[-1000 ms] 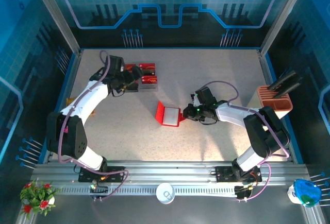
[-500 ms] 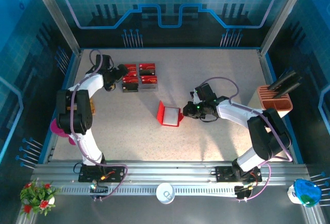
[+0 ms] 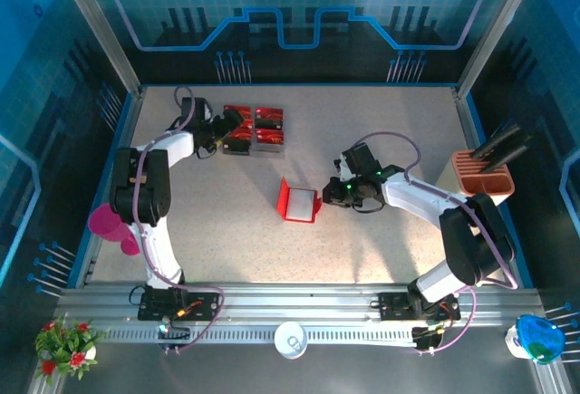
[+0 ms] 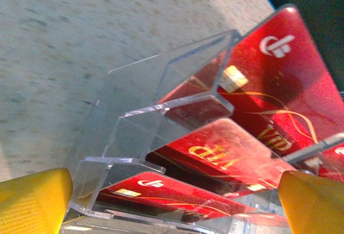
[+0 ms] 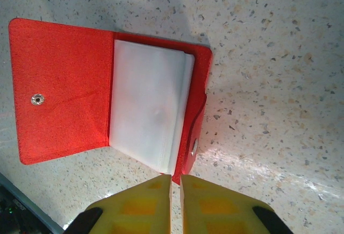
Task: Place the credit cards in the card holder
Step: Move the storage box to the top-center of the table.
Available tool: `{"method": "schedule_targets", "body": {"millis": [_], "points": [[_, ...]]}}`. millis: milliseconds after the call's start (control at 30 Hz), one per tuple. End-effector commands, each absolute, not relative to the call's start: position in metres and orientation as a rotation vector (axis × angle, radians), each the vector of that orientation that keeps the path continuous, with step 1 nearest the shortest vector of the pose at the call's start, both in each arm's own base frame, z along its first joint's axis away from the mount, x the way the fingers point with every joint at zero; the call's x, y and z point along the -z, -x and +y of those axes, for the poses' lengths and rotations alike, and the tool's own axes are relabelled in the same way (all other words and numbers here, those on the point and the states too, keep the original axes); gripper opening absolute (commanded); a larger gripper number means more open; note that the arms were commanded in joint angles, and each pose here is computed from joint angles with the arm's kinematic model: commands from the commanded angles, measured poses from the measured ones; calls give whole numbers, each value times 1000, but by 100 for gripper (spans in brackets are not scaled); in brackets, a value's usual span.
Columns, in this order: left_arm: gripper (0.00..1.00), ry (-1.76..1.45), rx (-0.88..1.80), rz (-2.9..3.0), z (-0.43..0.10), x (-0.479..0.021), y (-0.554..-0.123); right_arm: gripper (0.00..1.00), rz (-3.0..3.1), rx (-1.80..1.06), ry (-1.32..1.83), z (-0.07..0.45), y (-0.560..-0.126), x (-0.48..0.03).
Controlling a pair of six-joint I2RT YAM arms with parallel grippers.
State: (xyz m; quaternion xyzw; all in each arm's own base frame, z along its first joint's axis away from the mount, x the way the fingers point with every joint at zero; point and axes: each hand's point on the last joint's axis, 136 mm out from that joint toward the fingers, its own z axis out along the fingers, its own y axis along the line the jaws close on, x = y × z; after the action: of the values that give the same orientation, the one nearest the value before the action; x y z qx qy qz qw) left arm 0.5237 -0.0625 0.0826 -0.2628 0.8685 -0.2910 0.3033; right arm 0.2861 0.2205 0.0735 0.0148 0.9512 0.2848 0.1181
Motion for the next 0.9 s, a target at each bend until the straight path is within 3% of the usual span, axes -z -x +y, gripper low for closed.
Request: {"method": "schedule_targets", "body": {"millis": [0,433,600,867], "points": [[99,613,881,2292,-99,-90,-528,13,2772,-824,-11,222,-281,-81],[99,458,1011,2352,-212,-89,-521,13,2769,-820,-25,216,-272,-77],[99,425,1016,2360,-216,-114,-505,14,2740,-814,-28,213,-276,-84],[99,413,1098,2286,-216,-193,-456,39,2730,-805,-34,213,-283,-79]]}}
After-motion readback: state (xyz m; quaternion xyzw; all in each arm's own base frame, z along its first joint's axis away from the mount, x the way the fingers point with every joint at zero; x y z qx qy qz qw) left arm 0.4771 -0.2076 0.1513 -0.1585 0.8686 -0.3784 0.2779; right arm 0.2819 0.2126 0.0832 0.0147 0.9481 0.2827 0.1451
